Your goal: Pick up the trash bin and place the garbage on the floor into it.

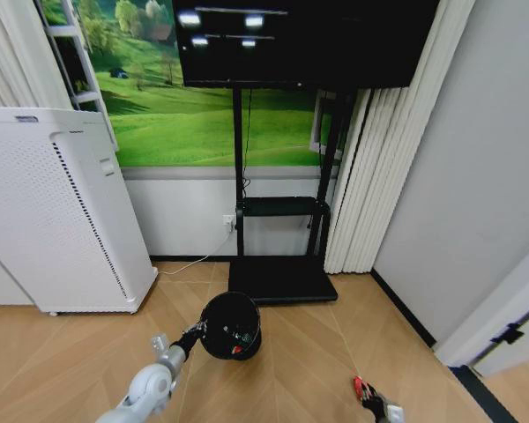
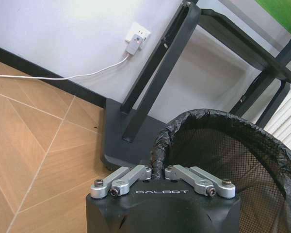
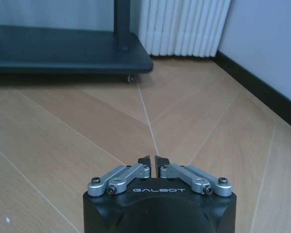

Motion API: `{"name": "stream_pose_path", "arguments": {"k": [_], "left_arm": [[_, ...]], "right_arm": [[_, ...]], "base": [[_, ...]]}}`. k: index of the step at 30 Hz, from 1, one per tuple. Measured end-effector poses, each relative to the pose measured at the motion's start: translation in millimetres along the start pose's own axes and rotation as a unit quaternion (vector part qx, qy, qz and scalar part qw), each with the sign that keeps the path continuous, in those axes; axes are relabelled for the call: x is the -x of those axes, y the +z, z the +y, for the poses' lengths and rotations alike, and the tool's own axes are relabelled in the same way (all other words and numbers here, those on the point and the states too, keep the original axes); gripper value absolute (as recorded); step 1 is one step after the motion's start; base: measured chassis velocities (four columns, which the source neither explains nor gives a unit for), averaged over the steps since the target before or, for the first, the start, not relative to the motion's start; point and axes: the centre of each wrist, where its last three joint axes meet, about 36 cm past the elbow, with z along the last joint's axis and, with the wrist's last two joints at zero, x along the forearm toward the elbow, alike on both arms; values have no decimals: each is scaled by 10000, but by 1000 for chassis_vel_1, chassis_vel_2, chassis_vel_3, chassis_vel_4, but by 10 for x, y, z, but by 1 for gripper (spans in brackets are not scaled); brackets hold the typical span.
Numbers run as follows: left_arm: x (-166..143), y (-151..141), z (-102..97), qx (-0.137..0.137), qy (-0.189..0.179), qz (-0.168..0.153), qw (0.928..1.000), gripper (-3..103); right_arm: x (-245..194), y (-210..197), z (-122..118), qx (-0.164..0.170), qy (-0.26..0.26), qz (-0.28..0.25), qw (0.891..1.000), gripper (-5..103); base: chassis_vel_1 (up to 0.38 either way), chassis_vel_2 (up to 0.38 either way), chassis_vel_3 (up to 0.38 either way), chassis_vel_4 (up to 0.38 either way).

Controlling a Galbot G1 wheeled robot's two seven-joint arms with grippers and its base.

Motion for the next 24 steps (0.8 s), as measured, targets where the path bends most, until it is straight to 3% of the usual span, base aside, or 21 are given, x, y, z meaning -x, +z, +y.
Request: {"name": "stream_pose_path", "arguments": {"k": [4,7,10,14,15,16,18,20,22,24], "left_arm": [[12,7,-14,-14,9,2,10000,6],[-8,17,-8,-20,-4,12,10000,6],[-62,1,36,-7,-54,-3,10000,6],[-103,-6,83,-5,-101,-22,9999,6],[-103,-6,83,-5,-101,-22,9999,6],[-110,0,88,-13,-106,-24,9999,6],[-111,4,86,-18,-105,-24,9999,6],[-107,18,75,-31,-96,-24,9999,6],[-106,21,72,-33,-93,-22,9999,6],[-102,26,64,-37,-83,-19,10000,6]], "right_arm": [[-19,-13,62,-115,-49,-63,9999,2],[43,87,126,-380,-136,-32,9992,-2],[164,184,117,-543,-183,126,9983,14],[247,276,26,-713,-151,344,9967,25],[247,276,26,-713,-151,344,9967,25],[275,314,5,-735,-114,425,9963,36],[288,338,3,-727,-85,464,9962,36],[316,404,22,-684,8,565,9961,51],[323,421,30,-670,26,590,9960,51],[362,469,63,-619,80,666,9958,62]], "base": [[0,0,0,0],[0,0,0,0],[0,0,0,0],[0,0,0,0],[0,0,0,0],[0,0,0,0],[0,0,0,0],[0,0,0,0],[0,0,0,0],[0,0,0,0]]}}
